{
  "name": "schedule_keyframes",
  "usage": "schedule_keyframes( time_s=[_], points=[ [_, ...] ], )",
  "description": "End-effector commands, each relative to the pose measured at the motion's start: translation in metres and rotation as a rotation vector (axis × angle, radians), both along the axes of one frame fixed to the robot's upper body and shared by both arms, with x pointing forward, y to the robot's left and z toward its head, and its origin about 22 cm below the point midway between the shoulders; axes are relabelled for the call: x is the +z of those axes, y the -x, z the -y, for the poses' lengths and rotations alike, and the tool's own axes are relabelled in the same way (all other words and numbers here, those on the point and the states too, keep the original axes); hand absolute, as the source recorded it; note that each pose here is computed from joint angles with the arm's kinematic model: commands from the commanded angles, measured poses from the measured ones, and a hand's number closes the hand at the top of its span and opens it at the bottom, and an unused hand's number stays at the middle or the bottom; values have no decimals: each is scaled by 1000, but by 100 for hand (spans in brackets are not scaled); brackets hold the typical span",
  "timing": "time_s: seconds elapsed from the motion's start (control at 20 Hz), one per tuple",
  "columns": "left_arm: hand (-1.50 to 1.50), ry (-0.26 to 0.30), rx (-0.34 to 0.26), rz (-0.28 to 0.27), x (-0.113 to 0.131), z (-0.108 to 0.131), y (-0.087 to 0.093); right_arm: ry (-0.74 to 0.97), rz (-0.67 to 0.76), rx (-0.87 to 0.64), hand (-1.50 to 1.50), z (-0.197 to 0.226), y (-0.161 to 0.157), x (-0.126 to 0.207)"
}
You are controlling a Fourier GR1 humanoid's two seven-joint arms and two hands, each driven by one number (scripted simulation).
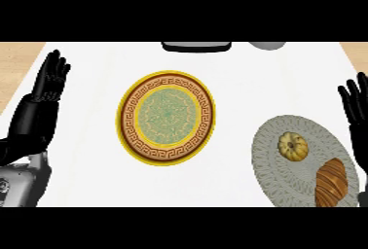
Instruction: Pick the squash from the placemat and place it in the plate
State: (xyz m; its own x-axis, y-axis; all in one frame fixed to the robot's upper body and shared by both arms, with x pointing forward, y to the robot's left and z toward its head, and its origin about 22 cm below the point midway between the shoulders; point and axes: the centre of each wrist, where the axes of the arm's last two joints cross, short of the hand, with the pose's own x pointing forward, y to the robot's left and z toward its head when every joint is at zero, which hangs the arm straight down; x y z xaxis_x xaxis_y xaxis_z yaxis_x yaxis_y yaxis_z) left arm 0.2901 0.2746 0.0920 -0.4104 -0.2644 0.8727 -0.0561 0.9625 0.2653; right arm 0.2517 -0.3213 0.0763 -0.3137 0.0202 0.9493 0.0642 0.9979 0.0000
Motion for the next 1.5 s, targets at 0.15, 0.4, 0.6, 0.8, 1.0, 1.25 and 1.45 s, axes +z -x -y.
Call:
schedule_keyframes(
  time_s=[0.15, 0.4, 0.6, 0.8, 1.0, 1.25, 1.45],
  points=[
    [0, -151, 138, -232, -49, -50, 44, 84, 22, -30, -150, -56, -18, 10],
    [0, -181, 214, -400, -84, -60, 55, 541, 236, -378, -150, -24, -12, 9],
    [0, -171, 208, -430, -86, -64, 61, 466, 362, -473, -150, -96, 19, -38],
    [0, -174, 230, -437, -92, -55, 75, 504, 402, -467, -150, -127, 56, -46],
    [0, -173, 235, -420, -87, -66, 81, 636, 201, -383, -150, -127, 91, -55],
    [0, -189, 223, -419, -95, -73, 82, 882, -35, -410, -150, -111, 97, -63],
    [0, -191, 243, -407, -94, -75, 79, 1038, -190, -450, -150, -104, 84, -34]
  ],
)
